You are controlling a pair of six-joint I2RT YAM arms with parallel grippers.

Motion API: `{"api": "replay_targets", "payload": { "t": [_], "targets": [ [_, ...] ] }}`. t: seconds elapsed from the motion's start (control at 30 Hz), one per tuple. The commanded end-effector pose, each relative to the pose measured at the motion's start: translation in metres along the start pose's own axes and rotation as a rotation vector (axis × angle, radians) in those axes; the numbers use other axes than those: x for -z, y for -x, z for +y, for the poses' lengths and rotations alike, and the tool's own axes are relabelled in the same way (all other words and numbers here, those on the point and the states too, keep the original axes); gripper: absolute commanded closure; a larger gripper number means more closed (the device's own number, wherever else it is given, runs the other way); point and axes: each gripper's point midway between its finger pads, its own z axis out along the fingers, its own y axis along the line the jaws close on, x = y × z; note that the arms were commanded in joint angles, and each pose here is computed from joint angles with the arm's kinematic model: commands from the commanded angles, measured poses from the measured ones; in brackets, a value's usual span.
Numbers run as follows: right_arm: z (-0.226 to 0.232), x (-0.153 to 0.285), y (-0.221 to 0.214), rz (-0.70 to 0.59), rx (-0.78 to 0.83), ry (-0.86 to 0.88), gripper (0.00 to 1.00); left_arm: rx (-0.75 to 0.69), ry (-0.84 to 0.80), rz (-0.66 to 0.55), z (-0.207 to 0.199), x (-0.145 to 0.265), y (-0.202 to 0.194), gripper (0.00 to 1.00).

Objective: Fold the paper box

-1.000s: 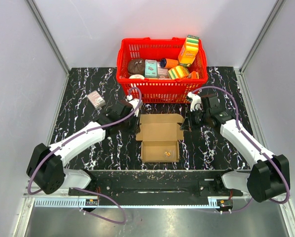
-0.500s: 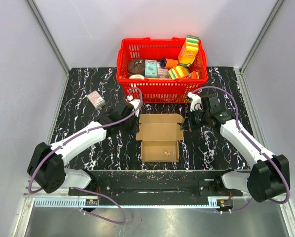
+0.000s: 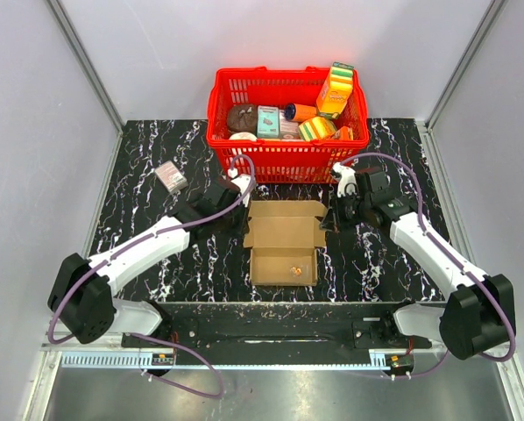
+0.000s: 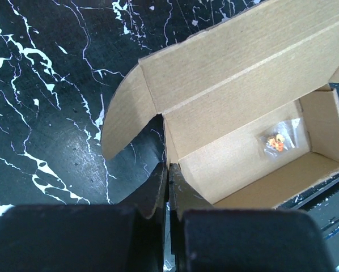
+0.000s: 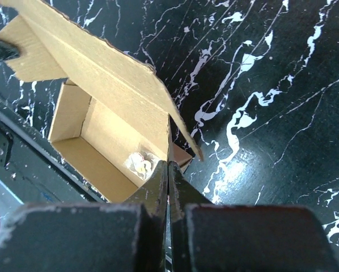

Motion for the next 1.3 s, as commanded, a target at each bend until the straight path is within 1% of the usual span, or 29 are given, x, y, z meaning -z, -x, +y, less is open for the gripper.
{"api": "replay_targets", "payload": {
  "t": [0.0,0.17,0.2,0.27,0.3,0.33,0.47,0.6,0.73,0.87,0.9,1.13,1.17,1.23,1.27],
  "targets": [
    [0.008,0.003,0.019,-0.084,0.043,-0.055,1.0,0.014,0.0,-0.116,-0.008,0.015,0.021,1.0],
    [0.009,0.0,0.022,-0.118,0.043,-0.119,1.0,0.074,0.033,-0.213,-0.008,0.027,0.028,1.0],
    [0.012,0.002,0.026,-0.146,0.036,-0.117,1.0,0.081,0.045,-0.212,-0.005,0.026,0.023,1.0],
    [0.013,-0.001,0.023,-0.161,0.03,-0.125,1.0,0.097,0.067,-0.241,-0.004,0.029,0.023,1.0],
    [0.016,0.001,0.027,-0.193,0.03,-0.12,1.0,0.105,0.098,-0.258,0.0,0.03,0.024,1.0],
    [0.017,-0.002,0.022,-0.19,0.033,-0.121,1.0,0.101,0.104,-0.262,-0.002,0.03,0.022,1.0],
    [0.018,-0.004,0.023,-0.244,0.025,-0.15,1.0,0.129,0.158,-0.301,0.002,0.032,0.015,1.0],
    [0.025,-0.005,0.025,-0.313,0.019,-0.153,1.0,0.173,0.201,-0.365,0.006,0.035,0.015,1.0],
    [0.026,-0.01,0.021,-0.34,0.027,-0.178,1.0,0.197,0.203,-0.407,0.0,0.036,0.012,1.0],
    [0.028,-0.011,0.023,-0.396,0.033,-0.201,1.0,0.219,0.224,-0.45,-0.003,0.034,0.007,1.0],
    [0.031,-0.011,0.026,-0.413,0.035,-0.198,1.0,0.233,0.232,-0.476,-0.003,0.034,0.009,1.0],
    [0.043,-0.02,0.014,-0.427,0.074,-0.206,1.0,0.259,0.23,-0.539,-0.016,0.037,0.0,1.0],
    [0.044,-0.018,0.016,-0.45,0.07,-0.209,1.0,0.262,0.233,-0.544,-0.016,0.037,-0.002,1.0],
    [0.04,-0.02,0.007,-0.445,0.063,-0.219,1.0,0.263,0.231,-0.566,-0.019,0.04,-0.002,1.0],
    [0.045,-0.018,0.013,-0.487,0.059,-0.208,1.0,0.267,0.232,-0.573,-0.02,0.04,-0.003,1.0]
  ]
}}
